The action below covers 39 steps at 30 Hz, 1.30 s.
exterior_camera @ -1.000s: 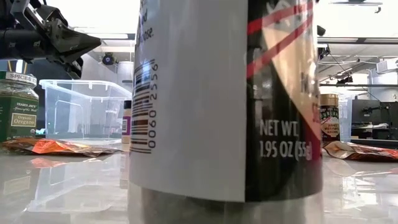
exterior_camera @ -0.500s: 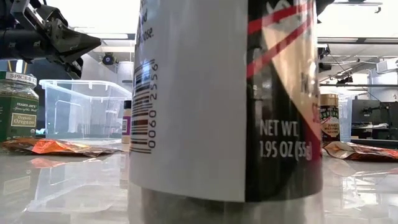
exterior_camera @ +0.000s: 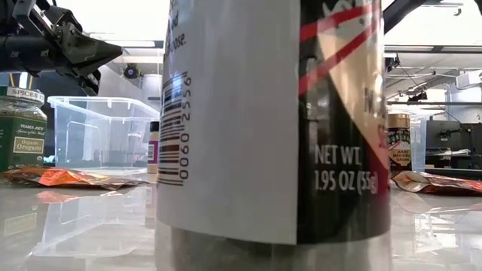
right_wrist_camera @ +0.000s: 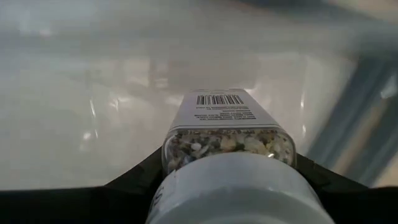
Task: Sort spices by type
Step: Put the right white seasoning bottle into the right large transparent bin
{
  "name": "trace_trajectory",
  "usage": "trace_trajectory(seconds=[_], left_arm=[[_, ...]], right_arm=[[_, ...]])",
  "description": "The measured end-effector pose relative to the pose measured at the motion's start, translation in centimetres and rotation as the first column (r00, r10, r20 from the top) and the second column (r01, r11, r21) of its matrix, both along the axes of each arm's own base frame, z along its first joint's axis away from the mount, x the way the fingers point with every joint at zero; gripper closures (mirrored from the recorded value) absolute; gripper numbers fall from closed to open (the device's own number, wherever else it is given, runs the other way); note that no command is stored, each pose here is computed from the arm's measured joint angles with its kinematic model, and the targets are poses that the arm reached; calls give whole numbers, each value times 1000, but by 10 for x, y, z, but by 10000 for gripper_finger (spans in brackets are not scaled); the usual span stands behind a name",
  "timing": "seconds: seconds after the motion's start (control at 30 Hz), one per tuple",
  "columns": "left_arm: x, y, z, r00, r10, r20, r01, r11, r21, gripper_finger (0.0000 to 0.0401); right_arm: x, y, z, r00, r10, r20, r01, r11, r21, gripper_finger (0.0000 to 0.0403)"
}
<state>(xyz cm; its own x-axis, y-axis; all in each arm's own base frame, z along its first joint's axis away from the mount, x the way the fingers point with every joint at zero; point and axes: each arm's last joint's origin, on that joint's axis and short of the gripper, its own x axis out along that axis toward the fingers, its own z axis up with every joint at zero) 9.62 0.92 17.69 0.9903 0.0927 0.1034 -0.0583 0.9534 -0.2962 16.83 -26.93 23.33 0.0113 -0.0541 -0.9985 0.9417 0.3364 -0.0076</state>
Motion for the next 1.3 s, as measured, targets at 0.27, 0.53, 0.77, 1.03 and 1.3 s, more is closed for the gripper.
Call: trace_trajectory(seconds=[0.27, 0.53, 0.77, 1.03, 1.3], left_arm=[[0, 0, 0, 1000, 0, 0, 0, 1000, 0, 401], [0, 0, 0, 1000, -1, 0, 1, 1000, 0, 401], [0, 0, 0, 1000, 0, 0, 0, 1000, 0, 401], [0, 0, 0, 1000, 0, 0, 0, 1000, 0, 401], [0, 0, 0, 1000, -1, 0, 1, 1000, 0, 401]], right_arm=[[7, 2, -18, 997, 71, -16, -70, 997, 45, 209], [5, 1, -26, 995, 96, -5, -96, 995, 26, 206], [5, 2, -29, 995, 102, 3, -102, 994, 28, 160], [5, 5, -25, 994, 102, 30, -104, 994, 44, 164], [2, 8, 2, 994, 103, 25, -104, 993, 49, 164]])
